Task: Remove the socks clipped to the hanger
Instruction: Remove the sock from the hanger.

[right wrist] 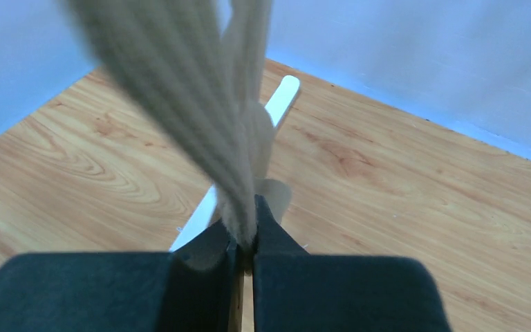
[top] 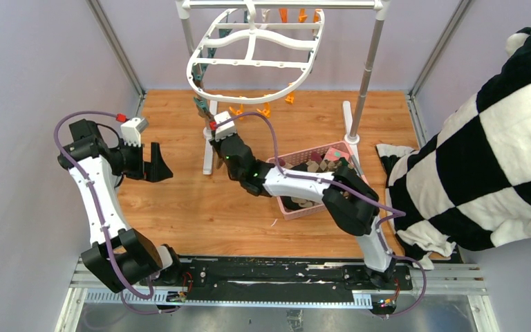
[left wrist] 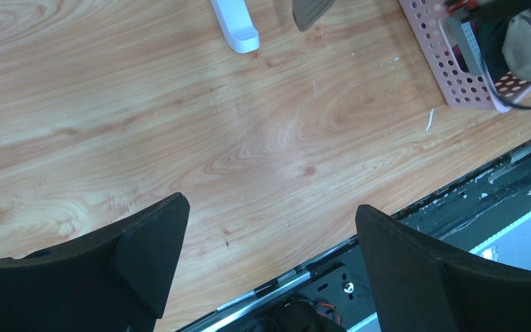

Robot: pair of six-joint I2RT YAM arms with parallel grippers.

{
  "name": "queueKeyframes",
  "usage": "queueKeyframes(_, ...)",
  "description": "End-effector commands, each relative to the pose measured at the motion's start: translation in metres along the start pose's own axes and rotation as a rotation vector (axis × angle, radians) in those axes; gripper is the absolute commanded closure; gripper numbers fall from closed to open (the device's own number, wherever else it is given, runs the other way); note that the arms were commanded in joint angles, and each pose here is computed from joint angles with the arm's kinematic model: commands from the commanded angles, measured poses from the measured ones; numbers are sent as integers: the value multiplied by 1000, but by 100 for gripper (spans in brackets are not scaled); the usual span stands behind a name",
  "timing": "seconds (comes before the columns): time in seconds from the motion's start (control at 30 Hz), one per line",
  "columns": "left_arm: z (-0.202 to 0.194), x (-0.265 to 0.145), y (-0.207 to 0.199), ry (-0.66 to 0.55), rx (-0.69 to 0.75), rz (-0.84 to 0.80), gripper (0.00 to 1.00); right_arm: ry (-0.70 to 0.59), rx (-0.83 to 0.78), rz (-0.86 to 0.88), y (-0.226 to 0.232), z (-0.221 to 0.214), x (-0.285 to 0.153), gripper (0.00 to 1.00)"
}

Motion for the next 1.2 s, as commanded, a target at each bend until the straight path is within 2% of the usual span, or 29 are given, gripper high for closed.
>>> queueKeyframes(0.0, 2, -6, -5, -21, 30, -5, 1, -87, 156, 132, -11, 37, -17, 100)
queueKeyframes(0.27, 0, -10, -30, -91, 68, -128, 5, 14, 252, 524, -11, 65, -78, 100)
queueKeyframes(0.43, 5, -7, -57, -121, 160, -233, 6, 134, 372, 820, -14, 74, -119, 100)
queueKeyframes(0.57, 12, -6, -88, -161, 252, -344, 6, 230, 425, 987, -18, 72, -151, 100)
queueKeyframes(0.7, 16, -10, -118, -202, 361, -461, 6, 275, 473, 1063, -26, 68, -177, 100)
queueKeyframes(0.93, 12, -3, -137, -204, 400, -613, 9, 295, 555, 1135, -34, 77, -204, 94)
queueKeyframes(1.17, 11, 5, -152, -194, 459, -744, 12, 310, 616, 1160, -38, 78, -215, 93)
Point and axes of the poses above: each gripper's point midway between its finger pads, its own x axis out along the fingers, its own y axis along the line the jaws close on, z = x × y, the point moved 10 cm from there along -x, back along the fingers, and after that the axes turned 11 degrees about x, right-handed, at the moved point
